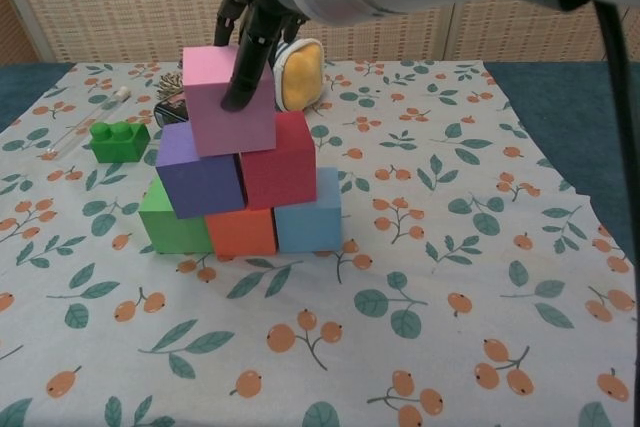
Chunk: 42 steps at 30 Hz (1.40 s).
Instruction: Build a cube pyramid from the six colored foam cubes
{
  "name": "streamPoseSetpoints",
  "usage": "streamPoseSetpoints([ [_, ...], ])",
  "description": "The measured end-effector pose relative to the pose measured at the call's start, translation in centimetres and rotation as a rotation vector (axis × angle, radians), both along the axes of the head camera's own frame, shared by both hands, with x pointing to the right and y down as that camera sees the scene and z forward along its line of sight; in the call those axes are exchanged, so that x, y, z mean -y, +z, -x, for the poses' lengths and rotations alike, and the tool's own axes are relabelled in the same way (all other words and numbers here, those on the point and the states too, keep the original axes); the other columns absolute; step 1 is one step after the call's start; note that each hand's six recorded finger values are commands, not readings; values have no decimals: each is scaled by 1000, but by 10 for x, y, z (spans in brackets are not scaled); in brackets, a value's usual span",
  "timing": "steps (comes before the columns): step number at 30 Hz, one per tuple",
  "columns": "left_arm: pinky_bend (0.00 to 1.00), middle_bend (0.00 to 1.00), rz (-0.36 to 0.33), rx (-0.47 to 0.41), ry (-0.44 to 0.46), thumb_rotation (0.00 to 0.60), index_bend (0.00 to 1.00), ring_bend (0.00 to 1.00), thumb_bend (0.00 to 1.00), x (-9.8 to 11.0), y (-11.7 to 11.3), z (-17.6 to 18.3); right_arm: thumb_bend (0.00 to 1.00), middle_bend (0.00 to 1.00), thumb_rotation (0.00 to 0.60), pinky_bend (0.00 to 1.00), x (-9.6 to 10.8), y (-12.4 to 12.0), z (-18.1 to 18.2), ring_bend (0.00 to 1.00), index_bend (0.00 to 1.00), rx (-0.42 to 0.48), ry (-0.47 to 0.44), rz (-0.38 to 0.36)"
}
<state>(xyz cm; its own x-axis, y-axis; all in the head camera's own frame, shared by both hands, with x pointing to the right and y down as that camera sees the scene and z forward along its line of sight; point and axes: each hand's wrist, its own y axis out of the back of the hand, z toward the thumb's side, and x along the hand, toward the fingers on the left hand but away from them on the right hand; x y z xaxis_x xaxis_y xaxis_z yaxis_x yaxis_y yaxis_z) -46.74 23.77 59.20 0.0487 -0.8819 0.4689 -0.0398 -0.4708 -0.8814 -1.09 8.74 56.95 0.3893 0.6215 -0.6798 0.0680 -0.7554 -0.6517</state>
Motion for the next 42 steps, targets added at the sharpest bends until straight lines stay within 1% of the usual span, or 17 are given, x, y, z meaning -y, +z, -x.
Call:
streamPoseSetpoints([
  [2, 47, 26, 2, 1, 0, 600, 0, 0, 353, 0, 1, 0, 309, 475, 600, 101, 0, 0, 0, 268, 447, 5, -1, 1],
  [3, 47, 26, 2, 1, 0, 600, 0, 0, 352, 0, 1, 0, 309, 441, 600, 101, 0, 0, 1, 266, 394, 10, -2, 1],
  [7, 47, 26, 2, 2, 0, 600, 0, 0, 352, 0, 1, 0, 309, 320, 600, 101, 1, -1, 1, 233, 242, 22, -1, -1],
  [9, 47, 26, 1, 0, 2, 600, 0, 0, 352, 0, 0, -1, 309, 297, 600, 101, 0, -1, 1, 220, 208, 24, -4, -2],
  [19, 47, 26, -3, -5, 8, 600, 0, 0, 352, -1, -2, -2, 309, 230, 600, 101, -2, -1, 2, 181, 105, 13, -9, -1],
  [25, 47, 26, -4, -4, 10, 600, 0, 0, 352, -2, -2, -2, 309, 204, 600, 101, -3, 0, 2, 159, 60, 15, -9, 6],
  [42, 47, 27, -5, -7, 9, 600, 0, 0, 351, -2, -3, -2, 308, 143, 600, 101, -7, 2, 1, 135, 13, 1, -26, 34],
])
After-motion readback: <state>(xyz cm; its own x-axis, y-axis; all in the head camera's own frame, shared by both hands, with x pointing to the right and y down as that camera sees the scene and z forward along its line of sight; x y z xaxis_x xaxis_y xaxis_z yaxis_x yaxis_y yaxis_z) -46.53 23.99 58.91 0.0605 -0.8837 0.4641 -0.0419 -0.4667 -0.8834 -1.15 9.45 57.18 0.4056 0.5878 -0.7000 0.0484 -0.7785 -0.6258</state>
